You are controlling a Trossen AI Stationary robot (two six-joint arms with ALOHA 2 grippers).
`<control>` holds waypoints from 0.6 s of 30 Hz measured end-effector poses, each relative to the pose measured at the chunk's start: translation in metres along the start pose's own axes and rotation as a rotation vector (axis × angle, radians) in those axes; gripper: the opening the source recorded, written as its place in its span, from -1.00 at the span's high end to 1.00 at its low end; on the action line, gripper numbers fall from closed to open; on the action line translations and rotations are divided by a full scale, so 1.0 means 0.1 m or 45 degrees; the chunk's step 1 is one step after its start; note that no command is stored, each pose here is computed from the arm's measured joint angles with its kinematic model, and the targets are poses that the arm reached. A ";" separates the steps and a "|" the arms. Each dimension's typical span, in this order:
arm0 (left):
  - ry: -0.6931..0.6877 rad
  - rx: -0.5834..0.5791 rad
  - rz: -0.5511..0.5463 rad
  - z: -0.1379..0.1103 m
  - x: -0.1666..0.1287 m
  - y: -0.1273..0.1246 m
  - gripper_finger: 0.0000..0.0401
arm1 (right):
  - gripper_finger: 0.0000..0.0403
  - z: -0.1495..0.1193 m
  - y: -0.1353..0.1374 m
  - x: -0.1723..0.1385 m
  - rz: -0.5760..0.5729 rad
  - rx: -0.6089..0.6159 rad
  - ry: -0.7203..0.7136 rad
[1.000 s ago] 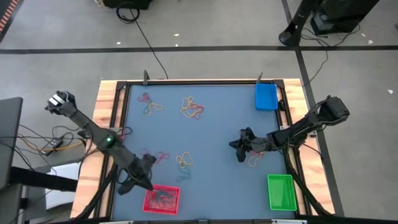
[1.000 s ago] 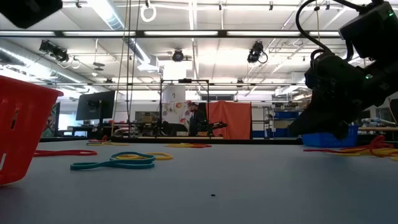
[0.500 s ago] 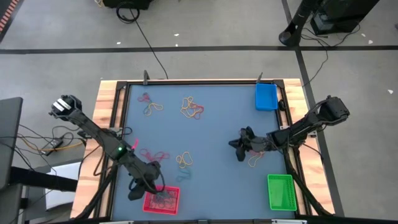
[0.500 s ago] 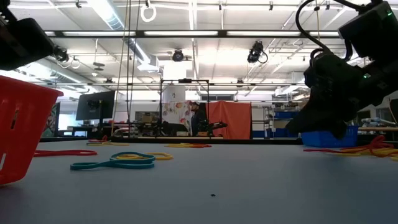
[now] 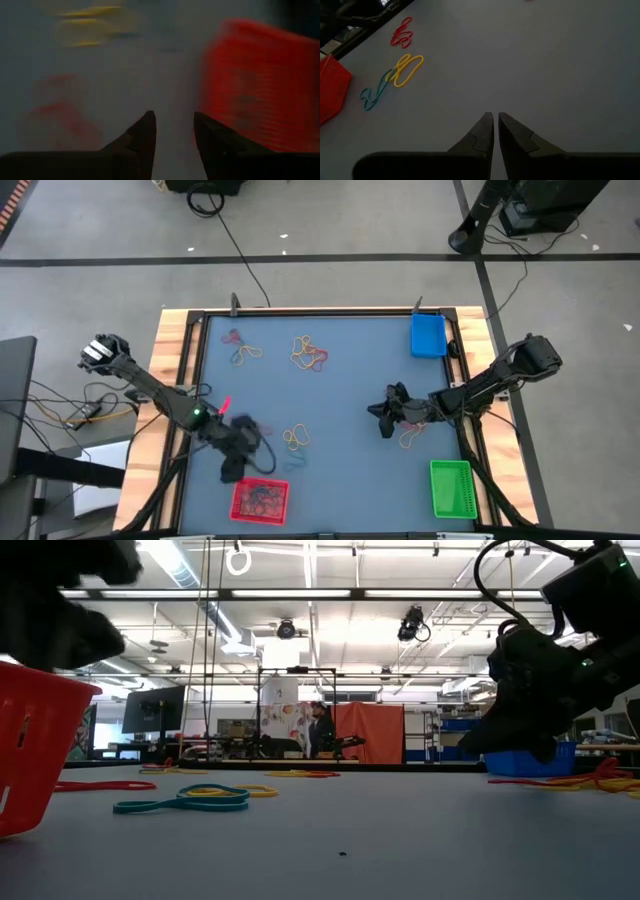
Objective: Sort rubber bands into baskets
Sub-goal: Put the blue rubber band into the red bin
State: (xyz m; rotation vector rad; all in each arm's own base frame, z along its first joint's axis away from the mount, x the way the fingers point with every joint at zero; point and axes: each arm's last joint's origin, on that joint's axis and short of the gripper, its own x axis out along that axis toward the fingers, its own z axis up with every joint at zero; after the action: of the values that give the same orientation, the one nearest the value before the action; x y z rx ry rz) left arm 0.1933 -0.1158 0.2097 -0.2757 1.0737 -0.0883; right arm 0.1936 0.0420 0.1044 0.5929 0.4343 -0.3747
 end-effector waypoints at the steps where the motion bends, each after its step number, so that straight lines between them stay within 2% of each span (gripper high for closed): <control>1: -0.013 -0.050 0.135 0.03 -0.03 0.08 0.32 | 0.80 0.00 0.00 0.00 -0.005 0.000 -0.004; 4: -0.076 -0.229 0.479 0.18 -0.16 0.34 0.32 | 0.80 0.02 -0.02 0.01 -0.015 0.004 -0.010; 6: -0.069 -0.325 0.598 0.26 -0.23 0.52 0.32 | 0.80 0.02 -0.02 0.01 -0.019 0.012 -0.012; 8: -0.052 -0.369 0.656 0.33 -0.26 0.68 0.32 | 0.80 0.02 -0.03 0.01 -0.020 0.027 -0.012; 12: -0.010 -0.346 0.743 0.43 -0.32 1.04 0.31 | 0.80 0.01 -0.01 0.01 -0.009 0.026 -0.005; 18: 0.030 -0.468 0.905 0.41 -0.42 1.75 0.31 | 0.80 -0.03 0.03 -0.02 0.019 0.010 0.015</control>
State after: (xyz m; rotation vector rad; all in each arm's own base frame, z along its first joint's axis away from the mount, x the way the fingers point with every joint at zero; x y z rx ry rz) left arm 0.1985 0.0681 0.2174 -0.2078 1.1549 0.7491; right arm 0.1923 0.0466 0.1041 0.6056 0.4400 -0.3591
